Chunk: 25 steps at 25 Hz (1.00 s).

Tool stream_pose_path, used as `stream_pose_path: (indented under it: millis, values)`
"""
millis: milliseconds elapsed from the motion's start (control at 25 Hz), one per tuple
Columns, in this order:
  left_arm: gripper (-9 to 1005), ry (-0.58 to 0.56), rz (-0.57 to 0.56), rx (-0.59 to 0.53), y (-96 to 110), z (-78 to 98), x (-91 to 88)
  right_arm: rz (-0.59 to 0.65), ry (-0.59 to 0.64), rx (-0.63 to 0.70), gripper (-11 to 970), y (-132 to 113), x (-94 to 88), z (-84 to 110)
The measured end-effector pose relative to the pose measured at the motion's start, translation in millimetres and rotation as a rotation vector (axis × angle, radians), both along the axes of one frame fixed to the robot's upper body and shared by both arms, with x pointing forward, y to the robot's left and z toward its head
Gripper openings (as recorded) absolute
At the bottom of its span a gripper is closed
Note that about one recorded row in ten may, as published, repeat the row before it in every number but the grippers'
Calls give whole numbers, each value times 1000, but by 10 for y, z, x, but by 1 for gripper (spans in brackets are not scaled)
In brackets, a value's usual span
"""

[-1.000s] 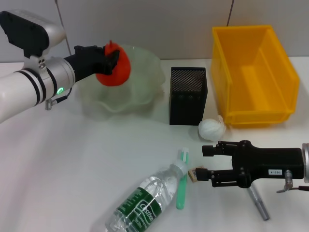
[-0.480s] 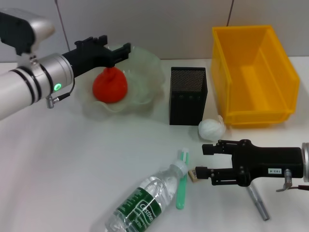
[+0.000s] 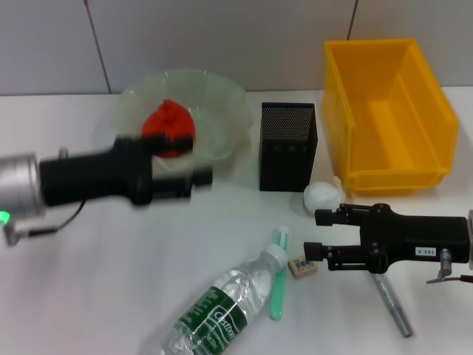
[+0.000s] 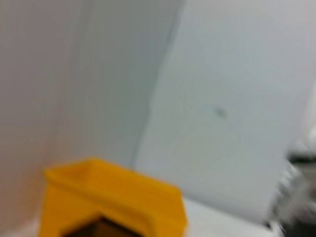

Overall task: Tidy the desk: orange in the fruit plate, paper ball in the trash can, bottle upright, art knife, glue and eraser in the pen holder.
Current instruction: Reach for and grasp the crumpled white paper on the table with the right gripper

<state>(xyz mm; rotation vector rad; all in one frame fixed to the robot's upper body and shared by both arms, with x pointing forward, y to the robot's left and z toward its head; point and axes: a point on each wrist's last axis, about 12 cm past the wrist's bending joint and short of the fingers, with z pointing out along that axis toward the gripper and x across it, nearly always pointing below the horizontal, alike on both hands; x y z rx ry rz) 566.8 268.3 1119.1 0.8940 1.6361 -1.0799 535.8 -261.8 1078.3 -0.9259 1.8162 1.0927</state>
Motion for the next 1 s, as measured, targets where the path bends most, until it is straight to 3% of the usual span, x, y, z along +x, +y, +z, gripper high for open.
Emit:
stream_pose_path:
  millis: [280,480,600,680,720,880,1000]
  values:
    - [814,14,-107,180,144,-318,-294,4,24,3,801,-18,57,105]
    - [814,-4,-123,202,132,-371,-333,52,30,-36,800,-40,202,537]
    - [815,-5,-126,200,113,-378,-338,102,65,-150,800,-28,334,884]
    - [815,-5,-128,197,93,-386,-342,164,115,-305,800,82,481,1257]
    - [815,-6,-130,196,81,-388,-342,164,115,-305,800,82,481,1257]
    - [815,-10,-130,196,53,-387,-326,191,123,-523,801,274,672,1574]
    - [814,-9,-127,196,44,-390,-322,204,106,-685,801,443,770,1639]
